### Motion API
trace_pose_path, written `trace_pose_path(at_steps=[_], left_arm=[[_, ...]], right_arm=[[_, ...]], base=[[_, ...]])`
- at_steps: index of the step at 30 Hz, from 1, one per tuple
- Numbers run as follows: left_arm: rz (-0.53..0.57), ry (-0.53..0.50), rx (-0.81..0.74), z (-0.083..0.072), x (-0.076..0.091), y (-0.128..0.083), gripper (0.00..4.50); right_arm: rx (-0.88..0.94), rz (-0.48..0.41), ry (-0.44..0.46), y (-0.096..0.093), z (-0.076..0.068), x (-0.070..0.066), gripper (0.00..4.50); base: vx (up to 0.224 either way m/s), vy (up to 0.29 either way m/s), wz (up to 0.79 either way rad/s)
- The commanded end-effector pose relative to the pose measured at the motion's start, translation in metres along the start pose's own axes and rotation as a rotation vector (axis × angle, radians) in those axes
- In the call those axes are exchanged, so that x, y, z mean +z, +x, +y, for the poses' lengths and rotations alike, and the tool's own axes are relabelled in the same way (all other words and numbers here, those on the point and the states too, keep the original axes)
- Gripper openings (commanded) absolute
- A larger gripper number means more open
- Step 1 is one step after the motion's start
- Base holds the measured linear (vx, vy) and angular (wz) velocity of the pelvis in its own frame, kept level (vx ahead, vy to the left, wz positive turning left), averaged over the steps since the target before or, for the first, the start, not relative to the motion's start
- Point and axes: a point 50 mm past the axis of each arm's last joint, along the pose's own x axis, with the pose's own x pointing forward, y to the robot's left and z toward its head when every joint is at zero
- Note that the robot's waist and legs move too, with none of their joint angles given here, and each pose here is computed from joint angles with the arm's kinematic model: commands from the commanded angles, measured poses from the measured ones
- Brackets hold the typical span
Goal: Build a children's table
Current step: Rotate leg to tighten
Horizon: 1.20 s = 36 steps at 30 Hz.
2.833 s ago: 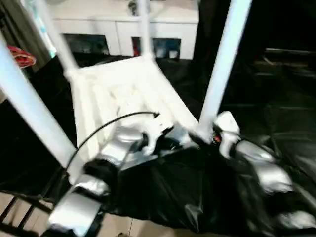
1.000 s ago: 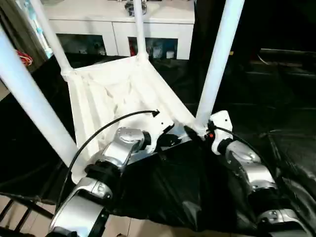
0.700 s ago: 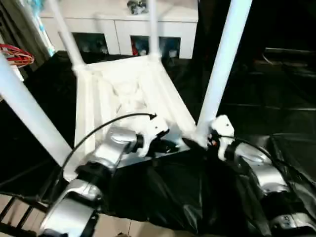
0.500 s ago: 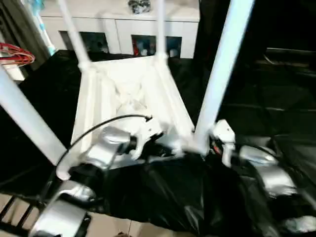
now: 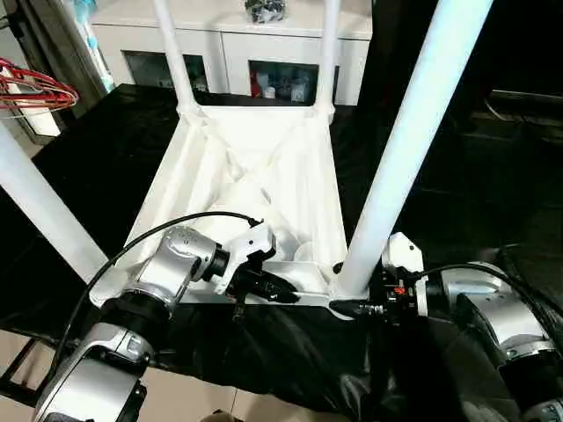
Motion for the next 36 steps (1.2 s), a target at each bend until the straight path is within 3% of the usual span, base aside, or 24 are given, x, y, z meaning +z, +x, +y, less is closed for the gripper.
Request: trace_pose_path(at_steps=[1,4,8,12,16,20,21,26,28,29,36], left_arm=[[-0.086,0.046,0.014,0.002,0.018,0.008,0.00],[-0.114,0.023,0.173,0.012,0.023,0.016,0.00],[-0.138,-0.012,0.288,0.017,0.028,0.029,0.00],[-0.163,-0.059,0.421,0.024,0.036,0.043,0.00],[-0.165,-0.053,0.463,0.023,0.041,0.055,0.00],[-0.170,-0.012,0.428,0.018,0.045,0.062,0.00],[-0.171,-0.004,0.419,0.017,0.045,0.064,0.00],[-0.179,0.024,0.359,0.011,0.042,0.060,0.00],[-0.181,0.031,0.335,0.010,0.040,0.056,0.00],[-0.180,0.043,0.293,0.007,0.037,0.050,0.00],[-0.152,0.050,0.130,0.000,0.027,0.029,0.00]], right_arm=[[0.053,0.026,0.050,0.013,0.011,-0.013,2.99],[-0.088,-0.022,0.056,0.021,0.003,-0.014,2.88],[-0.326,-0.019,0.084,0.034,-0.013,-0.019,2.73],[-0.528,-0.027,0.158,0.056,-0.021,-0.020,2.72],[-0.600,-0.035,0.208,0.075,-0.021,-0.018,2.72],[-0.598,-0.058,0.171,0.085,-0.020,-0.011,2.72],[-0.599,-0.060,0.151,0.086,-0.020,-0.010,3.28],[-0.572,-0.108,0.164,0.078,-0.021,-0.006,3.64],[-0.530,-0.098,0.143,0.073,-0.020,-0.006,3.85],[-0.451,-0.067,0.087,0.065,-0.015,-0.008,3.91],[-0.218,-0.048,0.030,0.038,-0.002,-0.011,3.91]], base=[[0.000,0.000,0.00],[0.000,0.000,0.00],[0.000,0.000,0.00],[0.000,0.000,0.00],[0.000,0.000,0.00],[0.000,0.000,0.00],[0.000,0.000,0.00],[0.000,0.000,0.00],[0.000,0.000,0.00],[0.000,0.000,0.00],[0.009,-0.002,0.01]])
